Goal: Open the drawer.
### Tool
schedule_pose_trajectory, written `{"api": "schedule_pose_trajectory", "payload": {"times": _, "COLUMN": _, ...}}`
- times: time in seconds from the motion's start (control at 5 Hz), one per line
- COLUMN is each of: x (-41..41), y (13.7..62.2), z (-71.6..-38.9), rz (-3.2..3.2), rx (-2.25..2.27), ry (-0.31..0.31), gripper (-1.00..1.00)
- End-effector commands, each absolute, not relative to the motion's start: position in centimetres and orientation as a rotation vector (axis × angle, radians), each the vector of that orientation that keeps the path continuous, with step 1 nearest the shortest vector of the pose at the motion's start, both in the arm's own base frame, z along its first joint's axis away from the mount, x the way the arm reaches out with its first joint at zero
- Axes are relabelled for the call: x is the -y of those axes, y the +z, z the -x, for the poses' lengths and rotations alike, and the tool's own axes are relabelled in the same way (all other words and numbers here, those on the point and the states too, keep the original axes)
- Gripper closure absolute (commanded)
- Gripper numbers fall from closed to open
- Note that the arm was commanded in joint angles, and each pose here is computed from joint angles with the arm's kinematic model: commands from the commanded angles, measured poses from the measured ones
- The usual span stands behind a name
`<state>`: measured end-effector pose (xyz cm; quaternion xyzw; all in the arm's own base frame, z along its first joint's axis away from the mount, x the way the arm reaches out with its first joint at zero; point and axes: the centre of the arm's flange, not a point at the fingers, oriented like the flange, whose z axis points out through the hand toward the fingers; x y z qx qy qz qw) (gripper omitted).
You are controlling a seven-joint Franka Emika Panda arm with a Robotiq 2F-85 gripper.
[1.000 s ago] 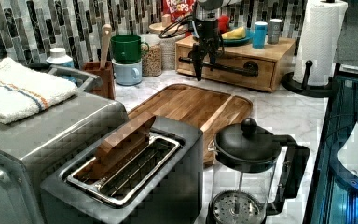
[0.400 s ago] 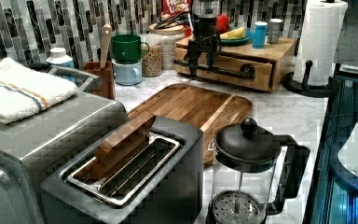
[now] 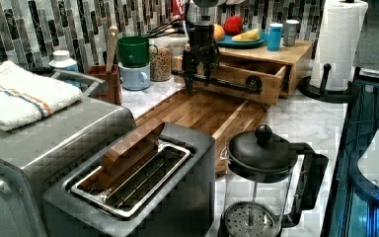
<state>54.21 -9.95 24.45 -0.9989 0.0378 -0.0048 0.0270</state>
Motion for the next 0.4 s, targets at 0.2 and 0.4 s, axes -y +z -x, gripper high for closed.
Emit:
{"api": "schedule_pose_trajectory", "payload": {"times": 0.2, "x": -7.23, "y": 28.35, "z": -54.37, "rz": 2.997, "rx": 0.049, "ry": 0.014, "gripper": -1.0}}
{"api": "schedule_pose_trajectory", "payload": {"times": 0.4, "x": -7.9, "y": 28.55, "z": -54.93, "rz": 2.979, "rx": 0.025, "ry": 0.009, "gripper": -1.0}}
